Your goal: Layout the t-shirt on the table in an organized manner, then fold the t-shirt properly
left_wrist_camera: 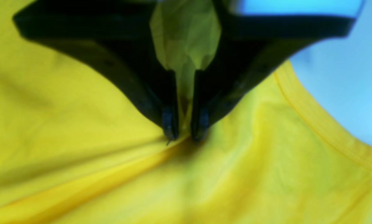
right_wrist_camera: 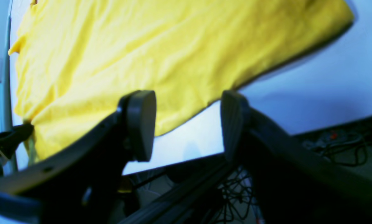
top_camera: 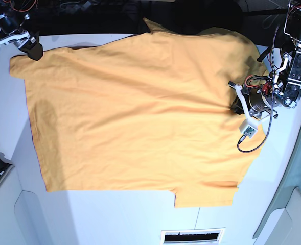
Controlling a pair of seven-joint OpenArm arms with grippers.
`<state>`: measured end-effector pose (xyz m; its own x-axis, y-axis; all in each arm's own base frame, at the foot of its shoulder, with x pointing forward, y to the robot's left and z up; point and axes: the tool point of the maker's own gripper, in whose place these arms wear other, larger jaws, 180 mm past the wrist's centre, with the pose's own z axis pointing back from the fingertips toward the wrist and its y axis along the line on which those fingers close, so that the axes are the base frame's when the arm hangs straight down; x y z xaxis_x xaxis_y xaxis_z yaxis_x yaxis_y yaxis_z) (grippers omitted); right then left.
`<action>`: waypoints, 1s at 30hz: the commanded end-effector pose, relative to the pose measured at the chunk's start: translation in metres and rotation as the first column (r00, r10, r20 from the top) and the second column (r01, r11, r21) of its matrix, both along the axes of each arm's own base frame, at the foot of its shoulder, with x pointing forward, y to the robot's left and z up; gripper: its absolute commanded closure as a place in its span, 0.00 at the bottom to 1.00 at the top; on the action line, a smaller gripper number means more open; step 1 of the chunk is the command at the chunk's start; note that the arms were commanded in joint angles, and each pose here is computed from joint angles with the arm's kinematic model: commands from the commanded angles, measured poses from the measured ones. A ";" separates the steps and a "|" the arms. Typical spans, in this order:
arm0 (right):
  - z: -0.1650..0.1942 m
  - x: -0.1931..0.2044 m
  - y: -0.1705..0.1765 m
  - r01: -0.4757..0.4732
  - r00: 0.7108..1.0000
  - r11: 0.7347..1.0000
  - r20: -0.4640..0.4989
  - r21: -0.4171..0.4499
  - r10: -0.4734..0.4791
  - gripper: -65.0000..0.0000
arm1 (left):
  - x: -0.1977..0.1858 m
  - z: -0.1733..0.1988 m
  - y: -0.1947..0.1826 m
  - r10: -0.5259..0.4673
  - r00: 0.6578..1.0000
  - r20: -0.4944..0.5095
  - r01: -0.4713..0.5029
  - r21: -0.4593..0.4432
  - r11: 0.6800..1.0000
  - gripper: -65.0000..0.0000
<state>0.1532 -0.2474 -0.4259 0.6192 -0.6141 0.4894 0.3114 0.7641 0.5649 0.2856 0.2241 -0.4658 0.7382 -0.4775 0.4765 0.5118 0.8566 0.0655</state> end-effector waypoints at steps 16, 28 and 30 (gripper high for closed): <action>0.078 0.177 -0.005 -0.040 0.935 0.962 0.329 -0.270 0.132 1.00 | -0.011 -0.006 0.020 0.012 0.997 -0.074 -0.006 0.086 0.996 1.00; -0.008 0.225 0.009 -0.473 0.860 0.713 -0.097 -0.518 0.500 1.00 | 0.024 0.000 0.055 0.169 0.985 0.022 -0.170 0.160 0.972 1.00; -0.014 0.214 0.001 -0.481 0.861 0.714 -0.121 -0.509 0.493 1.00 | 0.040 -0.002 0.056 0.211 0.977 0.022 -0.212 0.145 0.966 1.00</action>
